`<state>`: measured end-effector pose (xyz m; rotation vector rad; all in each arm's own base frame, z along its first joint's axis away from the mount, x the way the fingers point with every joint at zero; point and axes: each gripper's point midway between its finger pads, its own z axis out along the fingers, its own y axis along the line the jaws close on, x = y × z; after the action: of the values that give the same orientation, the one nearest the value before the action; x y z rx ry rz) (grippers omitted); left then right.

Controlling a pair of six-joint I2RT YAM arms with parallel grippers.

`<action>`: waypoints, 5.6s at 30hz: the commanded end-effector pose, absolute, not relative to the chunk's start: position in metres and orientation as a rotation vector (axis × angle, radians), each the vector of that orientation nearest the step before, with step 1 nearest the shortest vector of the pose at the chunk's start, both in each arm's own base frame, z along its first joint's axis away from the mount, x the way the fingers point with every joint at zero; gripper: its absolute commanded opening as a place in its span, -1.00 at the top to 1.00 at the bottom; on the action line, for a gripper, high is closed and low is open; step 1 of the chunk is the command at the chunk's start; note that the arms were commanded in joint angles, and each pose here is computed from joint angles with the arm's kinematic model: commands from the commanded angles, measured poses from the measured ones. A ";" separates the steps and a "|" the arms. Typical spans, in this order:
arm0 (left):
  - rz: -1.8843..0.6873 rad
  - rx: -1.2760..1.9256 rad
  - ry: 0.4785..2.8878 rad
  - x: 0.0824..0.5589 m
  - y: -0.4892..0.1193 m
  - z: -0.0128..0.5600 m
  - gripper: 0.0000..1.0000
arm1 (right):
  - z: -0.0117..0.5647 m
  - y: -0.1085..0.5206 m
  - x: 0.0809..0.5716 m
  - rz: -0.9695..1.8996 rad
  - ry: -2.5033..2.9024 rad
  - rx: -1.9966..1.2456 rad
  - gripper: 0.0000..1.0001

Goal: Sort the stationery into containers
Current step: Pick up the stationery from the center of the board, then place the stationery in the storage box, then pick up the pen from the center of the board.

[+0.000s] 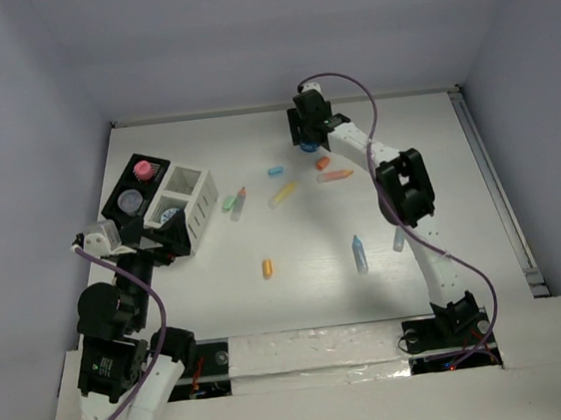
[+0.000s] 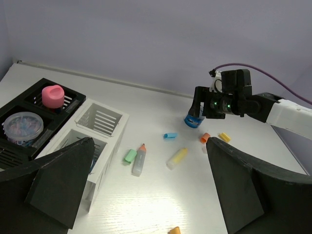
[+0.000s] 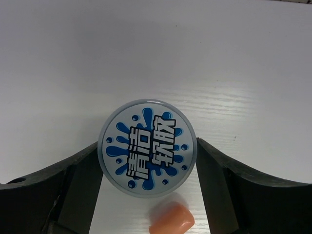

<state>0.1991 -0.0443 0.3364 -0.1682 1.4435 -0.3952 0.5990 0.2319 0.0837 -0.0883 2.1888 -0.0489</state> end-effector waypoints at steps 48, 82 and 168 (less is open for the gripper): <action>-0.275 -0.403 1.387 0.201 -0.003 0.345 -0.98 | 0.317 0.577 0.346 1.151 1.544 -0.717 -0.04; -0.259 -0.446 1.384 0.200 0.004 0.343 -0.98 | 0.296 0.614 0.337 0.958 1.499 -0.784 -0.78; -0.958 -0.062 1.746 0.237 -0.157 0.237 -0.98 | 0.021 0.337 0.440 0.108 2.408 -0.267 -0.15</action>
<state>0.2404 -0.1525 0.2244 -0.0981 1.7942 -0.9252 0.4505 0.3465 0.0358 -0.2068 2.3520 0.2404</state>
